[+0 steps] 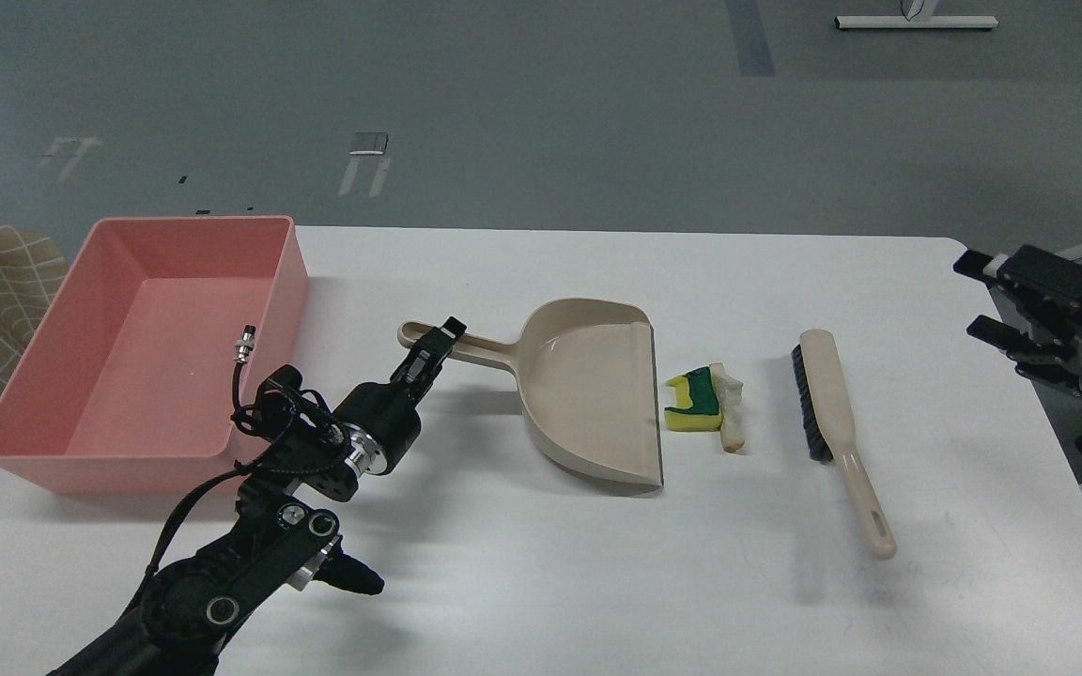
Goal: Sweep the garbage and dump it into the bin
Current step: 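Lower the right gripper to the wooden brush handle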
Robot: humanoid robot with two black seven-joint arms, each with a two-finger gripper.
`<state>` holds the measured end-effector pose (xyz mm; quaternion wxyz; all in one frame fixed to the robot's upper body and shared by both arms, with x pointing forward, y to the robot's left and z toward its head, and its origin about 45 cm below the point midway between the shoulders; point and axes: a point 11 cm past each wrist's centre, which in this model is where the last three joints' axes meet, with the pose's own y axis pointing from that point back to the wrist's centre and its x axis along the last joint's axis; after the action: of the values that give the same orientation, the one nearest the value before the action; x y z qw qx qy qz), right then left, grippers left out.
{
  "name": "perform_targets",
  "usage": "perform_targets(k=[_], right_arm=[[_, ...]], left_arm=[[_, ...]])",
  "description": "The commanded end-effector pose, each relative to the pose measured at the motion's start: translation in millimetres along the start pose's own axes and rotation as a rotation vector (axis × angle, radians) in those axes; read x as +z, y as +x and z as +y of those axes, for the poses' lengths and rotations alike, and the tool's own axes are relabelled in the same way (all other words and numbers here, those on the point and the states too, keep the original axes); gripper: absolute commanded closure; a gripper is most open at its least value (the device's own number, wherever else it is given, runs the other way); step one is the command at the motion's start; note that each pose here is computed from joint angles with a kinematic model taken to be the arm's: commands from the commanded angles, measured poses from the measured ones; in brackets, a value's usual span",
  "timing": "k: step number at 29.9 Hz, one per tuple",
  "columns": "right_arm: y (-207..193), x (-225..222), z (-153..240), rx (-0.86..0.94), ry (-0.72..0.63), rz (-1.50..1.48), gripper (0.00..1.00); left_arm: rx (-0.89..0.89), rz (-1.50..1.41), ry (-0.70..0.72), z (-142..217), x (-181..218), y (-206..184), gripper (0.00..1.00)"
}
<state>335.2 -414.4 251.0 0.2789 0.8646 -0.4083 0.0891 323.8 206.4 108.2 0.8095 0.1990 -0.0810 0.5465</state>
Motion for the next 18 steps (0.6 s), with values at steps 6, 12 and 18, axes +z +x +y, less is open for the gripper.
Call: perform_targets(k=[6, 12, 18], right_arm=[[-64.5, 33.1, 48.1, -0.23, -0.186, 0.213, 0.01], [-82.1, 44.4, 35.9, -0.255, -0.216, 0.281, 0.01], [-95.1, 46.2, 16.8, -0.25, -0.217, 0.287, 0.03]], left_arm=[[-0.006, 0.014, -0.005, -1.6, 2.5, -6.3, 1.0], [-0.007, 0.014, -0.007, -2.0, 3.1, -6.3, 1.0], [-0.007, 0.014, -0.005, -1.6, 2.5, -6.5, 1.0]])
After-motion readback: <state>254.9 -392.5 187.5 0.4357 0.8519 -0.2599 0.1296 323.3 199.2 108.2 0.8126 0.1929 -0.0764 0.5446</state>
